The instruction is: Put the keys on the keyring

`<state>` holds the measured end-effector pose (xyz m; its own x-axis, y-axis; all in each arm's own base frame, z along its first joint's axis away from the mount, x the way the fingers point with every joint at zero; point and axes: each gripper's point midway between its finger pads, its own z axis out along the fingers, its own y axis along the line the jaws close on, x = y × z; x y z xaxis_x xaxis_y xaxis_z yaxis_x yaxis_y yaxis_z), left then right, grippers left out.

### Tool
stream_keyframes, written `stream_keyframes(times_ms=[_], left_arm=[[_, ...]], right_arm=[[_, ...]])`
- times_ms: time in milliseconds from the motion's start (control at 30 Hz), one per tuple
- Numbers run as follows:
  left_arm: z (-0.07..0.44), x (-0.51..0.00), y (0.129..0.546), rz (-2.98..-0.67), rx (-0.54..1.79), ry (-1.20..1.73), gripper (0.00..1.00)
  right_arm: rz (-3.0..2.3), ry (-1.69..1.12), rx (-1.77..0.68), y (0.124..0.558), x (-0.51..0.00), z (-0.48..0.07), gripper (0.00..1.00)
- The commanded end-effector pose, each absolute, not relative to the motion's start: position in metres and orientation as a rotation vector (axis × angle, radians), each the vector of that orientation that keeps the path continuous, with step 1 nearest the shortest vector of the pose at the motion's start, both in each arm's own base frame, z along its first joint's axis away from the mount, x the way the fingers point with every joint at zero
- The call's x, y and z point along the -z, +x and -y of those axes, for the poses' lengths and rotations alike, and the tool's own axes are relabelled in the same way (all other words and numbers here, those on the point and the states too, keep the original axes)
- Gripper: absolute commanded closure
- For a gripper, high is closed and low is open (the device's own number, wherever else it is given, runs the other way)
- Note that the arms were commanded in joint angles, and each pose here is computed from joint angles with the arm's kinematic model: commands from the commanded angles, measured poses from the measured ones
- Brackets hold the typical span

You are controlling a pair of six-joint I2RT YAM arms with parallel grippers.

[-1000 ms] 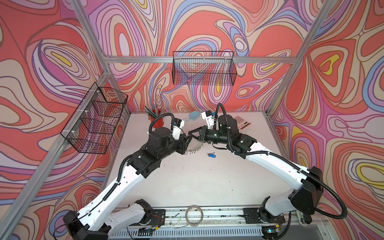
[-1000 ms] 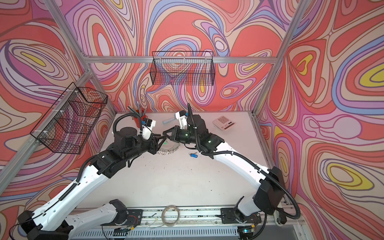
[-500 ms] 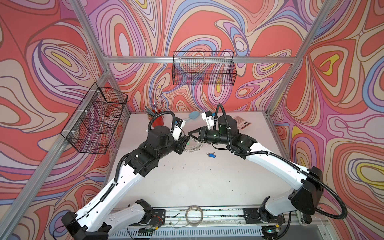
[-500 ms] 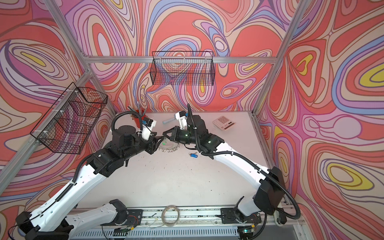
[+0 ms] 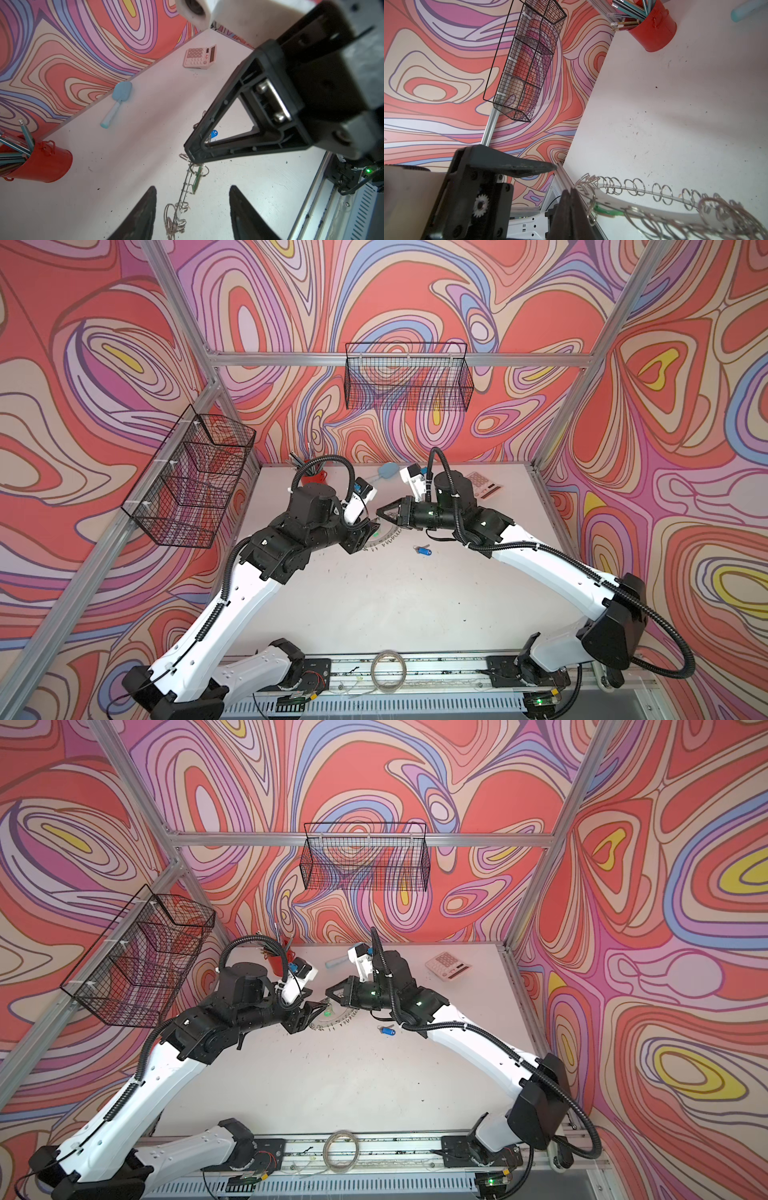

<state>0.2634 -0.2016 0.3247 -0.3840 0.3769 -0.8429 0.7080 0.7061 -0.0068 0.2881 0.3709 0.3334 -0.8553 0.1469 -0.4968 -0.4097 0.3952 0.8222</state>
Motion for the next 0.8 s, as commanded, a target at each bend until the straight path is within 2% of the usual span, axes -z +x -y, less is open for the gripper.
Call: stream_keyframes(times_ms=[0, 233, 467, 633, 767], left_arm=[[0.202, -0.315, 0.255, -2.038, 0.522, 0.895, 0.43], [0.206, -0.301, 0.263, -2.061, 0.555, 0.905, 0.45], [0.208, -0.291, 0.272, -2.078, 0.564, 0.912, 0.51], [0.207, -0.284, 0.274, -2.100, 0.592, 0.894, 0.59], [0.209, -0.282, 0.275, -2.104, 0.609, 0.888, 0.72]], right_arm=[[-2.050, -0.286, -1.514, 0.279, -0.372, -0.368, 1.00], [-2.037, -0.295, -1.537, 0.278, -0.376, -0.369, 1.00], [-2.019, -0.309, -1.559, 0.275, -0.382, -0.369, 1.00], [-1.999, -0.327, -1.579, 0.272, -0.387, -0.370, 1.00], [-1.996, -0.331, -1.591, 0.272, -0.387, -0.372, 1.00]])
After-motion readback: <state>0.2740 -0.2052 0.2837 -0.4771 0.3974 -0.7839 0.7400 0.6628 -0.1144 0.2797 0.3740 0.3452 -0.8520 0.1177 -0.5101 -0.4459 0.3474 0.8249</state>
